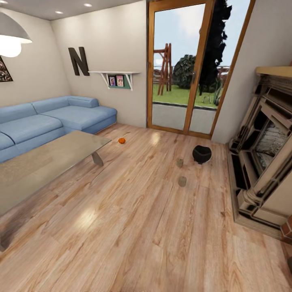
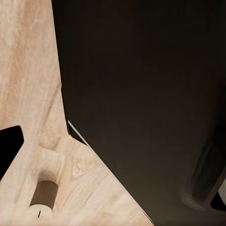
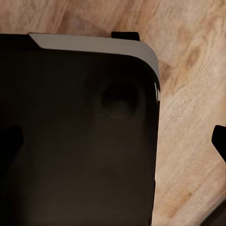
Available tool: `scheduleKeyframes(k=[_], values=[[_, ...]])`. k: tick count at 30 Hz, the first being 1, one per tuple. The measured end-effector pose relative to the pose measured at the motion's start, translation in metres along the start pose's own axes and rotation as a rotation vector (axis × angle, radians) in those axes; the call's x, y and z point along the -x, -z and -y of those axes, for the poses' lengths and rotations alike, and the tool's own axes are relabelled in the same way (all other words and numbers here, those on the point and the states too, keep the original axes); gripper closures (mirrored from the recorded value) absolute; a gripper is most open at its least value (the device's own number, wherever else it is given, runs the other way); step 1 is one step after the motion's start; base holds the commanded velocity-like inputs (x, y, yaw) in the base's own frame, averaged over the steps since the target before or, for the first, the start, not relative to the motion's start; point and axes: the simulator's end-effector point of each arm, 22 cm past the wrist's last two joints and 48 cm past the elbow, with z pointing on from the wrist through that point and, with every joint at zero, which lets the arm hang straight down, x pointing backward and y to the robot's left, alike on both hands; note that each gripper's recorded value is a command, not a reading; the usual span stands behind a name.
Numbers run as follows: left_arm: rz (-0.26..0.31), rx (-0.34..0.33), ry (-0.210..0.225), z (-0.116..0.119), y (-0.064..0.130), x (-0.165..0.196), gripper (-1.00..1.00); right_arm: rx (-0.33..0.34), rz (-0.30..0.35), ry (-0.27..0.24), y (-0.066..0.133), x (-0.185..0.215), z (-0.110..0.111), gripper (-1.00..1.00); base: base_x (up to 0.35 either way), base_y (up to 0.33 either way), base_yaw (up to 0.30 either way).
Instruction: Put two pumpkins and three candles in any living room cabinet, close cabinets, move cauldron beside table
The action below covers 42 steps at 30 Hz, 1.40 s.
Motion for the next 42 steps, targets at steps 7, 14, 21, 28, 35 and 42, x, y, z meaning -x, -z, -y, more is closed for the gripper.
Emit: scheduleKeyframes(k=[7, 14, 21, 28, 35, 42], values=[[0.011, 0.003, 0.001, -0.003, 0.0, 0.003, -1.0, -0.013, 0.014, 0.017, -0.001, 0.008, 0.008, -1.0, 0.0, 0.0, 0.0], [0.013, 0.005, 0.005, -0.004, 0.0, 0.004, -1.0, -0.015, 0.02, 0.018, -0.001, 0.012, 0.009, -1.0, 0.0, 0.0, 0.0], [0.013, 0.005, 0.006, -0.004, 0.0, 0.004, -1.0, -0.013, 0.019, 0.013, -0.001, 0.011, 0.008, -1.0, 0.0, 0.0, 0.0], [0.005, 0.006, 0.006, -0.004, 0.0, 0.001, -1.0, -0.014, 0.006, 0.012, -0.001, 0.005, 0.008, -1.0, 0.0, 0.0, 0.0], [-0.005, 0.006, 0.006, -0.004, 0.0, -0.003, -1.0, -0.013, -0.03, 0.011, -0.001, -0.011, 0.008, -1.0, 0.0, 0.0, 0.0], [-0.016, 0.007, 0.006, -0.004, 0.0, -0.007, -1.0, -0.013, -0.042, 0.012, -0.001, -0.016, 0.008, -1.0, 0.0, 0.0, 0.0]])
